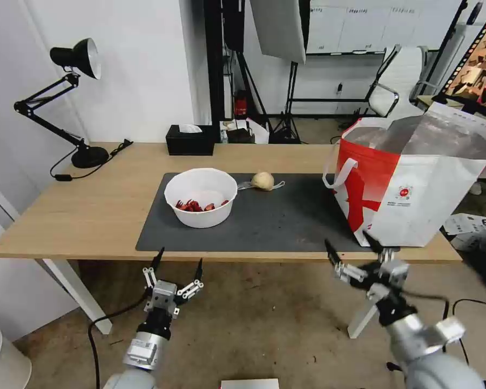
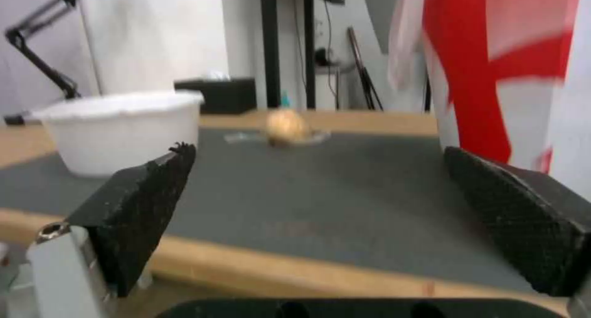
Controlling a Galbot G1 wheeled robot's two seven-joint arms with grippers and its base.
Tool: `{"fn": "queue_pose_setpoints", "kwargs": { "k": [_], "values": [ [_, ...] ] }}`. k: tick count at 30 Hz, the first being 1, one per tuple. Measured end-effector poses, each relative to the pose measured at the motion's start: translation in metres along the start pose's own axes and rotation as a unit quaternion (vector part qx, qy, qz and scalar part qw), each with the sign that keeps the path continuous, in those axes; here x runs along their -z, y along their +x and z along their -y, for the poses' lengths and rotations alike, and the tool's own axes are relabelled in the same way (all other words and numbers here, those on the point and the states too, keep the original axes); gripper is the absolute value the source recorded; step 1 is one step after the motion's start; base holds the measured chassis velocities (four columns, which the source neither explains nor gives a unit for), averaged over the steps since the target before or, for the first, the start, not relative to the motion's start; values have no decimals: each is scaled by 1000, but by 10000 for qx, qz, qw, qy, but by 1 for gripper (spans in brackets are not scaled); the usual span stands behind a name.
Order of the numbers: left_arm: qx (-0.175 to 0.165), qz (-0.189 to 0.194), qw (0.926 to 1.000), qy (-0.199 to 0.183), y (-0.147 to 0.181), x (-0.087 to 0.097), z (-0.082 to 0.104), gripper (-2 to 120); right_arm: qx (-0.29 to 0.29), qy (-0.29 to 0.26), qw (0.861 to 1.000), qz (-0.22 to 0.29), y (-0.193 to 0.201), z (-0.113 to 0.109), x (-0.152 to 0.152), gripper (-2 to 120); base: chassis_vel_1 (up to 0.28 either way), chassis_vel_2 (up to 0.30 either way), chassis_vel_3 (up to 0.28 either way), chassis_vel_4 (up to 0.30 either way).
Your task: Pick up the trash from the table and place it into the takeout bag.
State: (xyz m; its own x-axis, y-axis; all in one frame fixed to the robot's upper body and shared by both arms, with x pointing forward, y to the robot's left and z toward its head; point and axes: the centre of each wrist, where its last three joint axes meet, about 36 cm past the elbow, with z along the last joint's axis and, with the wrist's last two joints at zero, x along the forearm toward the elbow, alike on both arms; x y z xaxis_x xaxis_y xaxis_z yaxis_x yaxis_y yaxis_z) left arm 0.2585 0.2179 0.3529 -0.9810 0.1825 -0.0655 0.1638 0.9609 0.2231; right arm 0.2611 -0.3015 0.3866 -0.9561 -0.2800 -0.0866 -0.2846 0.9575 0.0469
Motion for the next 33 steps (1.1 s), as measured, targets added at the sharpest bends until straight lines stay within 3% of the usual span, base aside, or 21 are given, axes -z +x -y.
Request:
{"fn": "queue_pose_setpoints", "kwargs": {
  "k": [10,33],
  "values": [
    [2,-55,10000,13,1,-1,-1,100,-71,42,9994,-346,2,2,-15,100,0,0,0,0],
    [-1,-70,10000,-7,7,2,-1,100,-103,-22,9990,-429,4,-3,-19,100,0,0,0,0]
  ]
}}
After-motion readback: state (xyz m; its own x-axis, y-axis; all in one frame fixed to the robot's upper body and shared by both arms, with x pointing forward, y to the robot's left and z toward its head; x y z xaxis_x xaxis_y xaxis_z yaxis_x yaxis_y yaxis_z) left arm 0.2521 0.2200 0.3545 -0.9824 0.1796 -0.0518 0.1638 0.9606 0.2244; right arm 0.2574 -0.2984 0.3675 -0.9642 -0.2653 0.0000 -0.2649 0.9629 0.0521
